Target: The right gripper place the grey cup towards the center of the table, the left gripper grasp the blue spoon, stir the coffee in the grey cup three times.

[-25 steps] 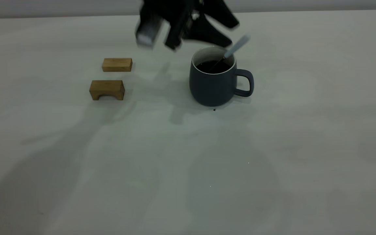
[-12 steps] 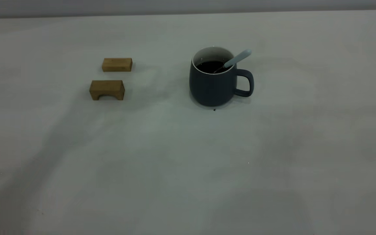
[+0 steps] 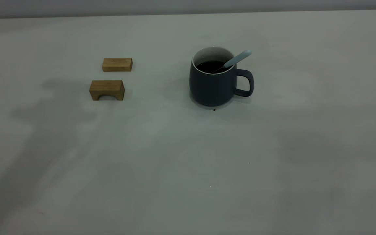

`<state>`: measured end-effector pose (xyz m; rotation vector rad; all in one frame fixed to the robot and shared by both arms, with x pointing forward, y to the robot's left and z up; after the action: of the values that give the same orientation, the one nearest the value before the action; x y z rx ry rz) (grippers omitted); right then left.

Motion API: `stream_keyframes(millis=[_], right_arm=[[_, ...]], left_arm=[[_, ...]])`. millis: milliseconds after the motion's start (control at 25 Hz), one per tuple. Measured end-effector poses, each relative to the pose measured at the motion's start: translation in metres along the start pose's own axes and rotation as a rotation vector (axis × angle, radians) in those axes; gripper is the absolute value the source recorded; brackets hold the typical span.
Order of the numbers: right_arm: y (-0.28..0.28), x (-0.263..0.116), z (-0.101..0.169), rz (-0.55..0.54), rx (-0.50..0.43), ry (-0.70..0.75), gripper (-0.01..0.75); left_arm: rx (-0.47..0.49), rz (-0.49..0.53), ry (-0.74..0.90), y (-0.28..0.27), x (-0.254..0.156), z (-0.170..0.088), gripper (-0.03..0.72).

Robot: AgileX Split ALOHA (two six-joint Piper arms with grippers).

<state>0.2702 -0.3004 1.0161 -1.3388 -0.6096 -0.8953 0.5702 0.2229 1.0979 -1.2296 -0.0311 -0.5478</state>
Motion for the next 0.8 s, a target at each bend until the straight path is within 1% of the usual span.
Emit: stream_keyframes(millis=[40, 200, 400, 480, 560, 720, 800], right_arm=[[0.0, 0.0, 0.0, 0.0, 0.0, 0.0, 0.591], [0.0, 0.0, 0.0, 0.0, 0.0, 0.0, 0.591], [0.0, 0.0, 0.0, 0.0, 0.0, 0.0, 0.591], [0.0, 0.0, 0.0, 0.0, 0.0, 0.0, 0.591], [0.0, 0.0, 0.0, 0.0, 0.0, 0.0, 0.591], [0.0, 0.0, 0.0, 0.0, 0.0, 0.0, 0.591], [0.0, 0.0, 0.0, 0.0, 0.0, 0.0, 0.591]], left_arm=[[0.002, -0.001, 0.004, -0.006, -0.012, 0.002, 0.441], [-0.008, 0.059, 0.017, -0.009, -0.072, 0.0, 0.441], [-0.049, 0.151, 0.008, 0.002, -0.151, -0.013, 0.441], [-0.062, 0.169, 0.01, 0.005, -0.178, -0.017, 0.441], [-0.075, 0.161, -0.012, 0.007, -0.204, -0.019, 0.441], [-0.1, 0.099, -0.139, 0.007, -0.242, -0.013, 0.441], [-0.106, 0.056, -0.172, 0.003, -0.257, -0.013, 0.441]])
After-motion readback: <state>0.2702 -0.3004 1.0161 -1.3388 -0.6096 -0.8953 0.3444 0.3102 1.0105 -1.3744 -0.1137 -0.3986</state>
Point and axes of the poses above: a point on each arm's last joint axis where the gripper is mounted, y pointing out along that axis toward the gripper, z along the wrist's bending axis when the last joint is at zero, x = y × z, the point moved 4 cm from there along y, pointing out along that axis toward the gripper, and after that the axes turned 13 degrees about y, right-handed, at the moved point
